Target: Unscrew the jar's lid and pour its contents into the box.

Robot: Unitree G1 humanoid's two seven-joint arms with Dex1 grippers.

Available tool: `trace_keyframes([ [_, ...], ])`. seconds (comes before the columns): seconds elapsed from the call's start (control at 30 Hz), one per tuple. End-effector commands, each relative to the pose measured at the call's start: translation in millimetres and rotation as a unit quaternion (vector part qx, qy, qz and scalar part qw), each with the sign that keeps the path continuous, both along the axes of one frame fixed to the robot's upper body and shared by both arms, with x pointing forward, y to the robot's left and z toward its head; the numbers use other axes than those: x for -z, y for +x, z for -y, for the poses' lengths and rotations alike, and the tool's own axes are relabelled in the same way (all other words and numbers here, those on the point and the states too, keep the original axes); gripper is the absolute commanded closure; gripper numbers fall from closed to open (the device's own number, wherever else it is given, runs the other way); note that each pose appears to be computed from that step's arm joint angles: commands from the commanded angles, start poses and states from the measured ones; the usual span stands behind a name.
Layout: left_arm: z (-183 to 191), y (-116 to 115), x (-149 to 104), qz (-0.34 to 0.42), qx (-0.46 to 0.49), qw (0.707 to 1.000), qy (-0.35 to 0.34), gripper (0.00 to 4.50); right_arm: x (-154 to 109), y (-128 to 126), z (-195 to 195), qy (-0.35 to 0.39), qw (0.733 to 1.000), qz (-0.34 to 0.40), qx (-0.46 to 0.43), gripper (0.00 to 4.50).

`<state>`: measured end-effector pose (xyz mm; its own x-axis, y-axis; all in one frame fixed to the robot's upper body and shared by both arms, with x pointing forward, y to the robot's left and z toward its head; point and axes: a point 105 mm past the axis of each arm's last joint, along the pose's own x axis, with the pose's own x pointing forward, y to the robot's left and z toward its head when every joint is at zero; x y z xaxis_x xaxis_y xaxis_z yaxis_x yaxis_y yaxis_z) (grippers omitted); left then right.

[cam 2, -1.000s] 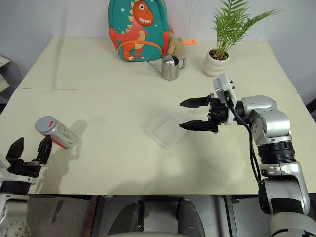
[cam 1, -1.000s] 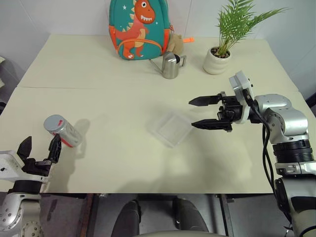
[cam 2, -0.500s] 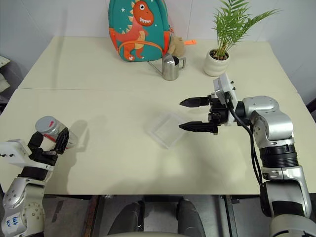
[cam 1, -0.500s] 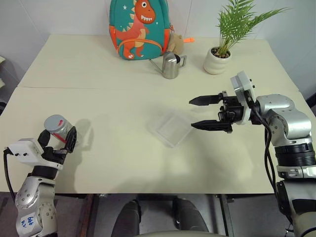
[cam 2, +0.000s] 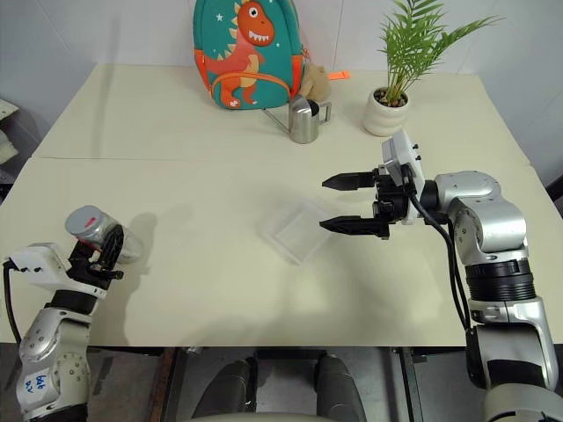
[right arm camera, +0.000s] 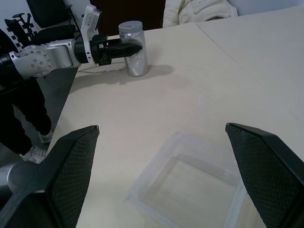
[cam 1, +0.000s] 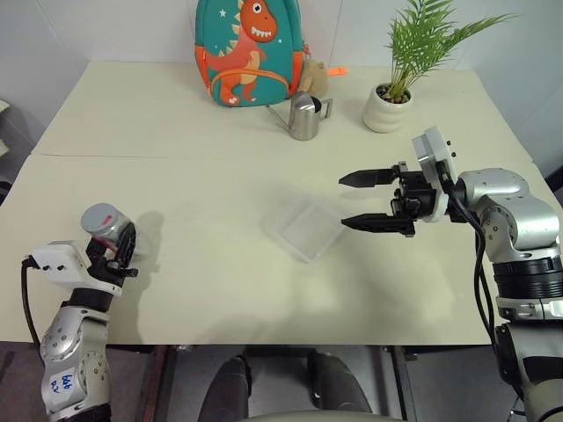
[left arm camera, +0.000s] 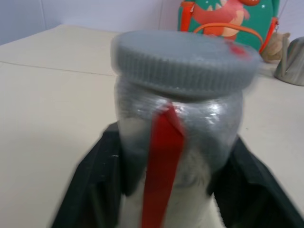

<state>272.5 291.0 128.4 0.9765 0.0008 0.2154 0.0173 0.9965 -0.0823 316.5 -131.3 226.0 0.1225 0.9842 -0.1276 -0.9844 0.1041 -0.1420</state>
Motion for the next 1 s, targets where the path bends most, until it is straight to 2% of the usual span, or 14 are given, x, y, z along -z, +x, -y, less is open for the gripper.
trace_keyframes([
  [0.03,2.6,-2.2,-19.1,0.034,0.011,0.999,0.019,2.61,-16.6,-3.9,3.0,0.013,1.000,0.028,0.002,0.00],
  [0.2,22.7,-0.1,-35.4,0.048,0.098,0.993,0.036,2.61,-18.1,-7.3,-8.6,0.016,0.999,0.037,0.010,0.00],
  [0.4,50.8,19.3,-57.9,0.046,0.216,0.974,0.057,2.61,-27.1,-13.6,-42.7,0.061,0.995,0.070,0.047,0.00],
  [0.67,104.7,42.3,-82.8,0.043,0.389,0.916,0.089,2.61,-30.4,-23.2,-83.9,0.102,0.986,0.055,0.122,0.00],
  [1.0,159.9,47.0,-85.5,0.024,0.532,0.838,0.119,2.61,-49.1,-16.2,-113.9,0.144,0.962,0.085,0.217,0.00],
])
